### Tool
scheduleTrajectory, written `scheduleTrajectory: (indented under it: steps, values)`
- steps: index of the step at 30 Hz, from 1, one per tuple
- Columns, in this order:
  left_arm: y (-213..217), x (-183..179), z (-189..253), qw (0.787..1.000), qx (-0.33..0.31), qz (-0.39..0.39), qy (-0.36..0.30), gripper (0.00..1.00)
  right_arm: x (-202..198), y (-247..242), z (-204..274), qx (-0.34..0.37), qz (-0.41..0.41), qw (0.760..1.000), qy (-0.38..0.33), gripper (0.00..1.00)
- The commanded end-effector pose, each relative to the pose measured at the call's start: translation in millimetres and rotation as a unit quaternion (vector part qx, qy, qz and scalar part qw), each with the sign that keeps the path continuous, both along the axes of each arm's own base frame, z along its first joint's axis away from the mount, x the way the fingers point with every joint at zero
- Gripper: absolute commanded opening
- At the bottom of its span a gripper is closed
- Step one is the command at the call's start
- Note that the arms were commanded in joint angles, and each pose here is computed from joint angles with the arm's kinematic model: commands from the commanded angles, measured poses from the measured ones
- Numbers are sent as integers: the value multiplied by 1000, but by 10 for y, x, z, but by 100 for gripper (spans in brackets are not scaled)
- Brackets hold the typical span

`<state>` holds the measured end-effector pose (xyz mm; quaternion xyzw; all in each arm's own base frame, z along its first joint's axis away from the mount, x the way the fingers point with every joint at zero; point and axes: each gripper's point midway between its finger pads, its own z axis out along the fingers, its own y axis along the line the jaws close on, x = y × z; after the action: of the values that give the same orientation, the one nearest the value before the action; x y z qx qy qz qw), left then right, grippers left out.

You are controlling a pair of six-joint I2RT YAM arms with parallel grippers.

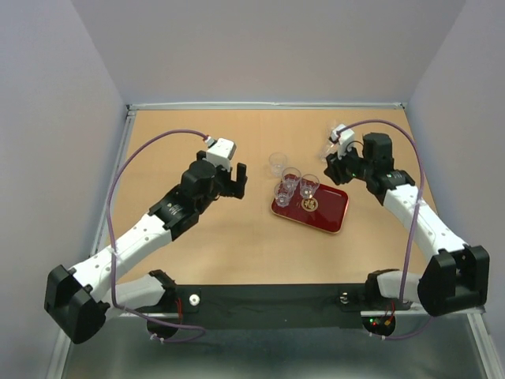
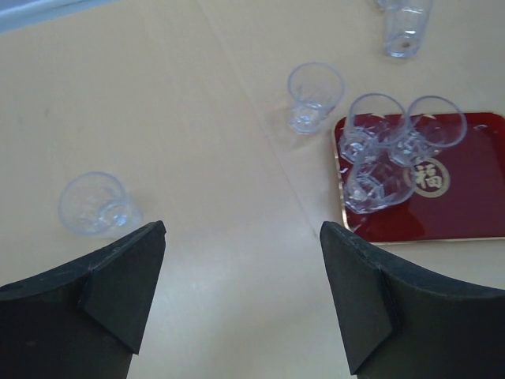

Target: Place the glasses into the tray

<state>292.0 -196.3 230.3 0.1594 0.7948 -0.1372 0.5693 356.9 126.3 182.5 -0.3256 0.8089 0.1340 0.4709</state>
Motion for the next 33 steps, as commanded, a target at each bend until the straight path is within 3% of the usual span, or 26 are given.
scheduleTrajectory:
  steps: [1,6,12,15,22,33]
  values:
    - [-405,64,406,991,-131,-37,3,91,-100,-187,71,17,-10,1000,-25,46]
    - [-694,286,191,975,-207,-27,71,90,-137,-524,222,68,-50,996,-30,46]
    - [-905,624,-85,952,-262,19,156,86,-159,-616,172,60,-64,995,-41,46]
    - [-1055,813,-394,945,-256,29,204,78,-154,-635,143,60,-67,995,-39,46]
    - [-1264,1102,-847,933,-219,68,279,70,-157,-674,174,62,-73,994,-47,46]
    - [-1181,1413,-1224,936,-146,137,288,68,-155,-740,239,64,-86,992,-61,46]
